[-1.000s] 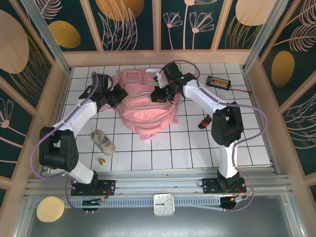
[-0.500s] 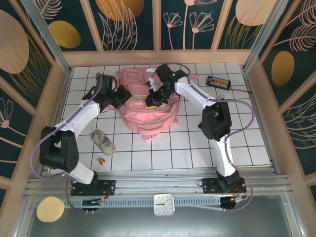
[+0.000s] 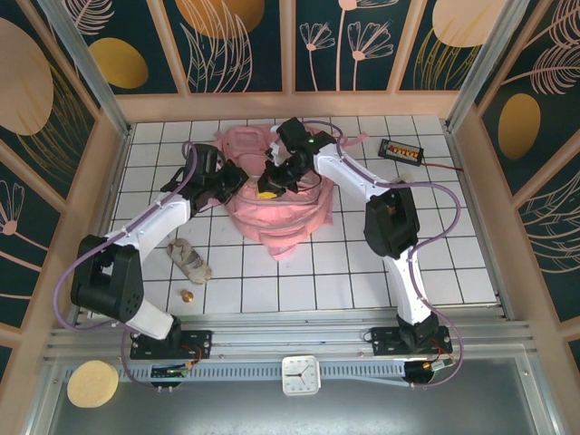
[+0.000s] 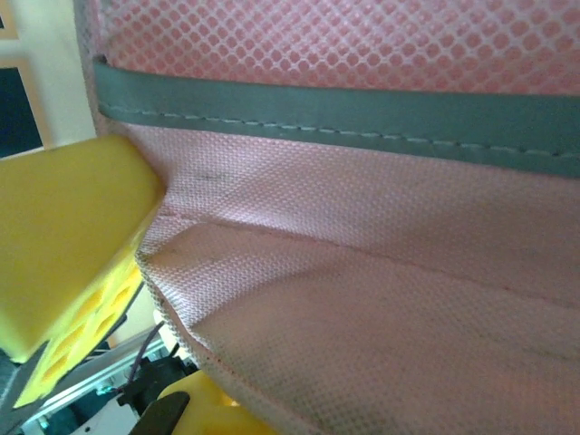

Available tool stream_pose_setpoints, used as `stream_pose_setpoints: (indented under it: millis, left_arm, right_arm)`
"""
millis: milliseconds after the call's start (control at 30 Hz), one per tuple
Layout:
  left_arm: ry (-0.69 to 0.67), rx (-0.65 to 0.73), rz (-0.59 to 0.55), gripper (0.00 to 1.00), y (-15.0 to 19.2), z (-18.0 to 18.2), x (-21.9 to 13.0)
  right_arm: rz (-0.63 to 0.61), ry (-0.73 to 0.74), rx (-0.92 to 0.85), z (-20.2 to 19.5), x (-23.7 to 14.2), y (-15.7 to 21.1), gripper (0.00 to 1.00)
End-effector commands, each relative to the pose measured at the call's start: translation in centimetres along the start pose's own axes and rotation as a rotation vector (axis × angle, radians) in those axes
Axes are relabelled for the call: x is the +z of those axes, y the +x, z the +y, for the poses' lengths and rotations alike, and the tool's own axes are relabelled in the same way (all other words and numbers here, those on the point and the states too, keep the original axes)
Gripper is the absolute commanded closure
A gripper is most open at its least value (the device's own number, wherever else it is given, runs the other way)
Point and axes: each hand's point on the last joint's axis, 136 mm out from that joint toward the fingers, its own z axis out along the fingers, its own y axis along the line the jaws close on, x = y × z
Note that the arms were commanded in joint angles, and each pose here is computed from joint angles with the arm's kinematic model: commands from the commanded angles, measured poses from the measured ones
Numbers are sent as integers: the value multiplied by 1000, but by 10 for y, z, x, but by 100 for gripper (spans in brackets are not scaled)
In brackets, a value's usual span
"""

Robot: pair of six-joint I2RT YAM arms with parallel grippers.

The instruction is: Pack the student bag

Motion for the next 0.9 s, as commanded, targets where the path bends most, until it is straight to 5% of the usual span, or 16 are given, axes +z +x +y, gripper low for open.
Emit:
stream_pose_setpoints:
  millis: [0, 233, 600, 867]
  left_arm:
    - [155, 60, 235, 94, 68, -44, -19]
    - [90, 88, 150, 2, 29, -25, -37]
    - [60, 194, 160, 2, -14, -21, -8]
    - [22, 182, 256, 57, -6, 2, 23]
  right_arm:
    - [-90, -139, -167, 40, -2, -20, 100]
    - [-40, -23, -159, 4, -16, 18, 100]
    - [9, 32, -151, -17, -27, 56, 100]
    - [3, 17, -144, -7, -24, 51, 100]
